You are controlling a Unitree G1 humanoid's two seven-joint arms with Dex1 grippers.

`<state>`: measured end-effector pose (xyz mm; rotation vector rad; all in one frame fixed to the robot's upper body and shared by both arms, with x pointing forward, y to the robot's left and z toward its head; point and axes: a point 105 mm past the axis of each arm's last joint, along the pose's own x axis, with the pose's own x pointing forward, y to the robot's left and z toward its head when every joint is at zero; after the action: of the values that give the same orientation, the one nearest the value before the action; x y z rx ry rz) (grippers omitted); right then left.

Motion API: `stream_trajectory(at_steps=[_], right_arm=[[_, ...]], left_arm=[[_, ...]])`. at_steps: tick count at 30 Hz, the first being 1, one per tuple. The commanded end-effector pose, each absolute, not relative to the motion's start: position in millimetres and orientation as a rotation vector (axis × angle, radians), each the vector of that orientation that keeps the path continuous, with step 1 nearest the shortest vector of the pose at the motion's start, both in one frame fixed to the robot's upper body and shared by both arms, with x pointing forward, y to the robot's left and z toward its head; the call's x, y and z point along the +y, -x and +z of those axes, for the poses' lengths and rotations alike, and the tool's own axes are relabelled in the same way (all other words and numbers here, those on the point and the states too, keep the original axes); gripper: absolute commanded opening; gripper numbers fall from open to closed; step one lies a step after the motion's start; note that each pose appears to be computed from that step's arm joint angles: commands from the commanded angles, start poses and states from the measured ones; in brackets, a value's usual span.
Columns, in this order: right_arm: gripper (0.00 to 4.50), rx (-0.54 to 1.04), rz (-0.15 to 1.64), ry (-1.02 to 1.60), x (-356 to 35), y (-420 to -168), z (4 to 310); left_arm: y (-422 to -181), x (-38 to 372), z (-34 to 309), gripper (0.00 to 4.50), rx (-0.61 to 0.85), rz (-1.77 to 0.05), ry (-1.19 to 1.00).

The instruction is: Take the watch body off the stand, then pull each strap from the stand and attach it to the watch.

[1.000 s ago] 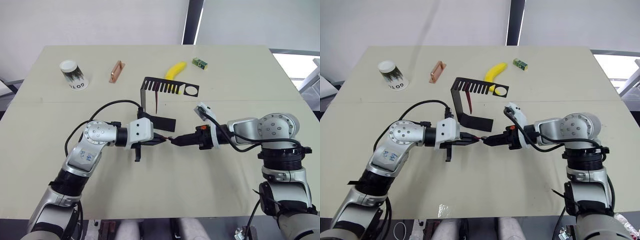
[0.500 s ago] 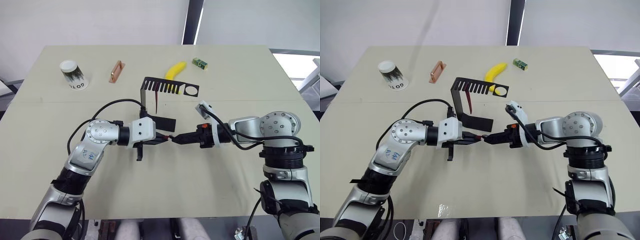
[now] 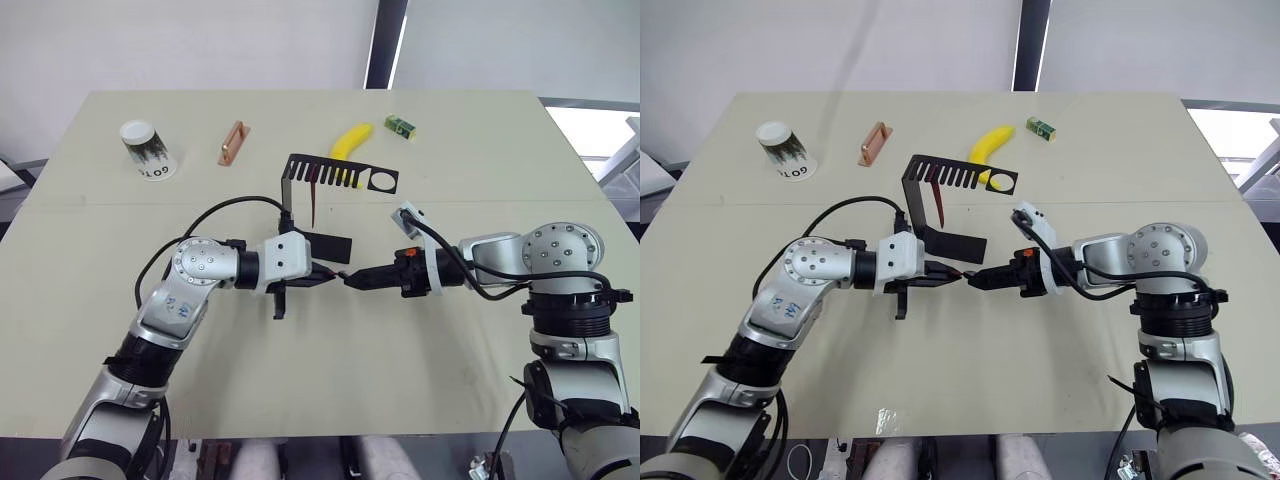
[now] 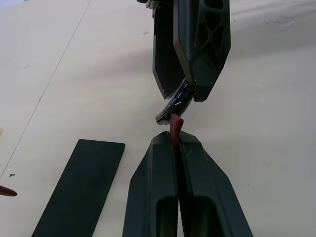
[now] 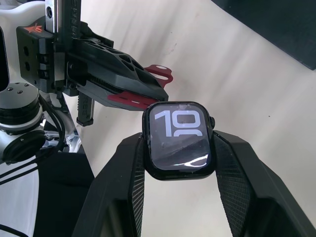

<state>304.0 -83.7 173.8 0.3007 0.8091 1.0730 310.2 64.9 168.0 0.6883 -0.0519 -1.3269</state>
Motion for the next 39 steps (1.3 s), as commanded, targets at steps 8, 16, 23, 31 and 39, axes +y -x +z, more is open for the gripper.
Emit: stream_trajectory(at_steps=[8, 16, 23, 31, 39], right_arm=[[1.52, 0.770, 1.143, -0.292, -71, -299, 187], [1.52, 0.775, 1.143, -0.287, -70, -298, 186], [1.52, 0.771, 1.156, -0.287, -68, -298, 189], [1.52, 0.770, 1.165, -0.280, -66, -297, 190], [1.52, 0.768, 1.174, -0.276, -65, -295, 191]], left_arm=[[-305, 53, 183, 0.00, -0.130, -1.339, -0.698], [-302, 47, 181, 0.00, -0.129, -1.340, -0.707], [-305, 44, 177, 0.00, -0.124, -1.316, -0.721], [-306, 43, 179, 0.00, -0.126, -1.308, -0.710], [-308, 40, 182, 0.00, -0.132, -1.303, -0.699]])
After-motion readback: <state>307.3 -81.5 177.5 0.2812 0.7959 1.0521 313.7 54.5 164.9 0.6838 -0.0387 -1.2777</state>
